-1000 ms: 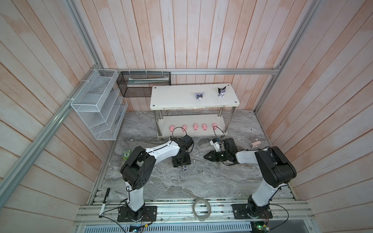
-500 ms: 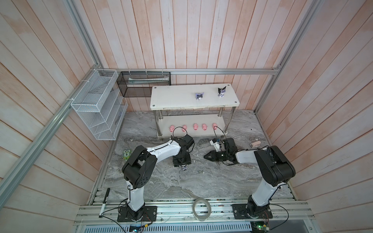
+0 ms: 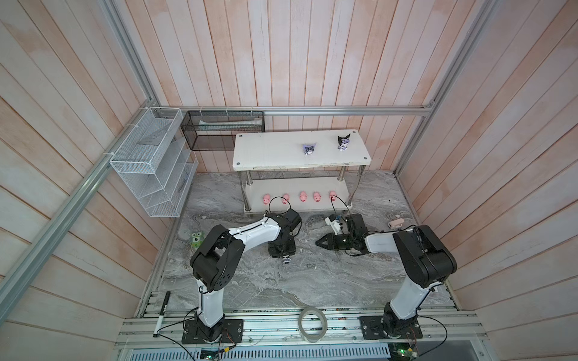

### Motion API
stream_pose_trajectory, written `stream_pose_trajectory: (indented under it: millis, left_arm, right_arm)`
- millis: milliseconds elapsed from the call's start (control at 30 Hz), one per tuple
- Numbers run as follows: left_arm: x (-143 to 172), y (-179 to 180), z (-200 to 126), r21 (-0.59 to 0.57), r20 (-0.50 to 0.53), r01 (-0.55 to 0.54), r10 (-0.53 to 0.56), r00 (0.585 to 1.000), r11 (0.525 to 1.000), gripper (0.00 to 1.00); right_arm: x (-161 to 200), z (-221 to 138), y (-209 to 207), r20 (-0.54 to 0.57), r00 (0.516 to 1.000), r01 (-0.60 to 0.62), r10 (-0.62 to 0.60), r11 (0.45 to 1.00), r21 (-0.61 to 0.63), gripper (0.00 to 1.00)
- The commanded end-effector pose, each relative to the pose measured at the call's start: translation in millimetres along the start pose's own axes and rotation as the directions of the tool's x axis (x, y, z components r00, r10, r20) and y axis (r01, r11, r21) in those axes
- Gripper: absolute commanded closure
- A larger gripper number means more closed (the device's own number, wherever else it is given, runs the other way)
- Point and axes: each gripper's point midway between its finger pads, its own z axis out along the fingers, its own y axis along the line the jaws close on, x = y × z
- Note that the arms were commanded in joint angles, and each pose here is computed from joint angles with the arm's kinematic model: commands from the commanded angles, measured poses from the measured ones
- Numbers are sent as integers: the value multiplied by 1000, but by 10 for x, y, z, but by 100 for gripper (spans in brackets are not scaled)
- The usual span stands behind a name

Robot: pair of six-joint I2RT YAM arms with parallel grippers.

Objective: Organize plastic toys on shelves
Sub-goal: Pick up the plastic toy from the center of the table.

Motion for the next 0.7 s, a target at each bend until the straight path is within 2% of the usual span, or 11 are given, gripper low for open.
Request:
stream_pose_trajectory:
  millis: [0, 133, 333, 500, 667]
  left_arm:
    - [25, 4, 73, 1, -6, -2, 2, 1000, 1000, 55]
    - [25, 19, 64, -3, 2, -4, 4, 1000, 1000, 64]
    - [-7, 24, -6, -3, 41, -15, 15, 999, 1000, 69]
    - [-51, -21, -176, -7, 127, -54, 55, 990, 999, 71]
    - [-85, -95, -480, 0, 253, -94, 91, 963, 996, 71]
  right_arm:
    - [207, 49, -195, -57, 996, -68, 71, 996, 56, 72]
    - [201, 51, -185, -57, 996, -67, 70, 996, 52, 73]
    - [202, 58, -188, -61, 995, -72, 75, 996, 52, 73]
    - [179, 57, -182, -60, 995, -72, 75, 996, 54, 73]
    - [158, 55, -187, -61, 995, -73, 77, 995, 62, 74]
